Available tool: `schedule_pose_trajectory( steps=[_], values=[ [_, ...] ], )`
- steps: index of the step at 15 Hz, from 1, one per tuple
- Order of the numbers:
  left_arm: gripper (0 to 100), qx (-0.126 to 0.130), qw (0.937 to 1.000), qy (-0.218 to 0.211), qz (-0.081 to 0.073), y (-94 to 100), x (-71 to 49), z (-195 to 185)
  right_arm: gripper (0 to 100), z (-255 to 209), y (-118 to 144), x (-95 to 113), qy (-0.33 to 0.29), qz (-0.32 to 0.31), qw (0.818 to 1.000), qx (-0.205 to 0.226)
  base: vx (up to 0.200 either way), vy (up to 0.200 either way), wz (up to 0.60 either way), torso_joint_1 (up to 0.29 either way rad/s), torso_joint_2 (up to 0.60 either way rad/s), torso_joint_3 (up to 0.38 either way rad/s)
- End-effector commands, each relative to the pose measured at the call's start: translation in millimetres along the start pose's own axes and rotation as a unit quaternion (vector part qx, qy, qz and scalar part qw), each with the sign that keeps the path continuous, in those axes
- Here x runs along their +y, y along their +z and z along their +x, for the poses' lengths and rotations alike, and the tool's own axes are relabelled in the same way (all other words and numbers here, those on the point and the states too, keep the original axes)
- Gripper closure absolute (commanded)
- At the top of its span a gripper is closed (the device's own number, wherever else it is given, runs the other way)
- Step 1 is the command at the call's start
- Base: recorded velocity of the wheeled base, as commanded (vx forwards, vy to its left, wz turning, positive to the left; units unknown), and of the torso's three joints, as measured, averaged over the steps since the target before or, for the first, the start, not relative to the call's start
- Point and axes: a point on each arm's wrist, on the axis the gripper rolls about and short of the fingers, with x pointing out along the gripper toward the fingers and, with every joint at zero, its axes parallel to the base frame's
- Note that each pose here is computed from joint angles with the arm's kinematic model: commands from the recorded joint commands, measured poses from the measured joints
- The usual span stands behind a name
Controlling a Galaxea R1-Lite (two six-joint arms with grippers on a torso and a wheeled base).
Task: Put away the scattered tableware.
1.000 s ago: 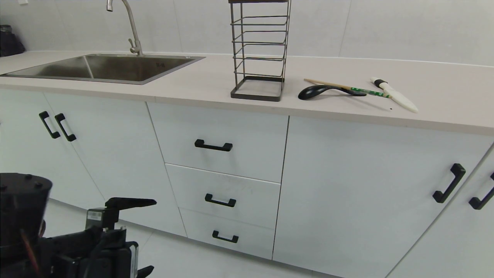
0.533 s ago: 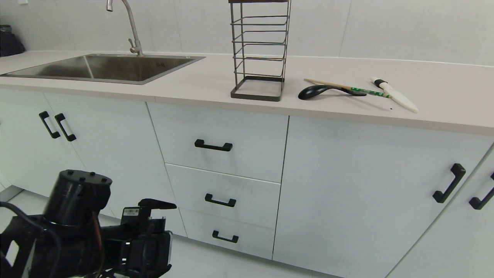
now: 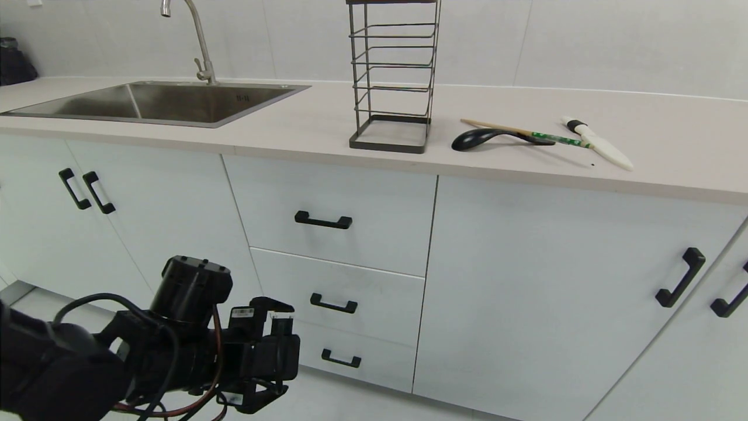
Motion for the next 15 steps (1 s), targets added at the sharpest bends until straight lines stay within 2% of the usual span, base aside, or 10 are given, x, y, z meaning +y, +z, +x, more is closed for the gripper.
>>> schedule_pose_trajectory(
  steps=[1, 6, 10, 15],
  values=[
    [0, 0.002, 0.9995, -0.032, -0.003, -4.5, -0.8, 28, 100, 0, 0, 0, 0.000, 0.000, 1.000, 0.001, 0.000, 0.000, 0.00, 0.000, 0.00, 0.000],
    [0, -0.002, 0.9991, -0.042, -0.005, -9.9, 2.1, 62, 100, 0, 0, 0, 0.000, 0.000, 1.000, 0.001, 0.000, 0.000, 0.00, 0.000, 0.00, 0.000],
    [0, -0.007, 0.9997, -0.024, -0.002, -12.5, 12.3, 87, 100, 0, 0, 0, 0.000, 0.000, 1.000, 0.001, 0.000, 0.000, 0.00, 0.000, 0.00, 0.000],
    [0, -0.006, 0.9998, -0.019, -0.006, -24.1, 5.8, 116, 100, 0, 0, 0, 0.000, 0.000, 1.000, 0.001, 0.000, 0.000, 0.00, 0.000, 0.00, 0.000]
  ],
)
